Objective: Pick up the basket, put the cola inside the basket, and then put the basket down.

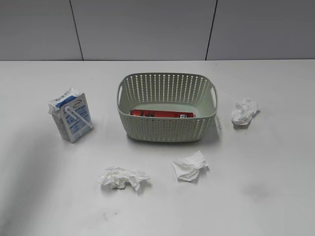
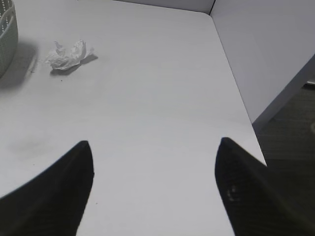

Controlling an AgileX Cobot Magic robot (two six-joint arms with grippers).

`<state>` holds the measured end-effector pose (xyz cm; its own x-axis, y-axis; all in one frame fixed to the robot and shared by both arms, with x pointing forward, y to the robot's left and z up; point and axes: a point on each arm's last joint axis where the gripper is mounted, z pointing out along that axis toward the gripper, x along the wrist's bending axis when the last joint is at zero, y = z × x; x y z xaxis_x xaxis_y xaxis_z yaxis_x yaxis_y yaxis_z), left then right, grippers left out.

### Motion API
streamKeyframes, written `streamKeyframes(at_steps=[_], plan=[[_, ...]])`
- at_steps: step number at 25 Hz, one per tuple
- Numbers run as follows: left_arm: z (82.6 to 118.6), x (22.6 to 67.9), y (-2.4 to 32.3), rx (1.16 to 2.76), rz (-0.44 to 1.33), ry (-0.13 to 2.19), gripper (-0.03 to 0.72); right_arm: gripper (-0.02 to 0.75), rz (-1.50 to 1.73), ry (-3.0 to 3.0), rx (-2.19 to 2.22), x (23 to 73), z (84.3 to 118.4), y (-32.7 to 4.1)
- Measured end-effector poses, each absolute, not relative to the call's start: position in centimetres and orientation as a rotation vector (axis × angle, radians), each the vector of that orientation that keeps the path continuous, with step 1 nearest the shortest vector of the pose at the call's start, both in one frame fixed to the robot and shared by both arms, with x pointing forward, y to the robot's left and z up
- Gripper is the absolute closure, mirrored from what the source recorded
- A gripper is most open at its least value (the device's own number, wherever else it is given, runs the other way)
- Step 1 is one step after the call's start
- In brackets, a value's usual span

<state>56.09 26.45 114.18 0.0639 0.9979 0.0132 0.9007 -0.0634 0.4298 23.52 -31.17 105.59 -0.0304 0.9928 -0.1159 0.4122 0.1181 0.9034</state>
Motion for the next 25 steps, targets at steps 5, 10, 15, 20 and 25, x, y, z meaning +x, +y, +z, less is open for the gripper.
streamKeyframes(at_steps=[5,10,15,20,25], plan=[[114.6,50.7,27.1,2.034,0.448,1.903,0.211,0.154,0.889,1.573,1.415,23.5,105.6,-31.2],[113.3,44.2,28.0,2.049,0.455,1.904,0.183,0.154,0.889,1.573,1.415,23.5,105.6,-31.2],[110.8,38.3,28.8,2.054,0.463,1.894,0.078,0.154,0.889,1.573,1.415,23.5,105.6,-31.2],[107.4,33.2,29.4,2.02,0.505,1.859,0.066,0.154,0.889,1.573,1.415,23.5,105.6,-31.2],[105.1,29.4,29.9,1.931,0.604,1.778,0.066,0.154,0.889,1.573,1.415,23.5,105.6,-31.2]])
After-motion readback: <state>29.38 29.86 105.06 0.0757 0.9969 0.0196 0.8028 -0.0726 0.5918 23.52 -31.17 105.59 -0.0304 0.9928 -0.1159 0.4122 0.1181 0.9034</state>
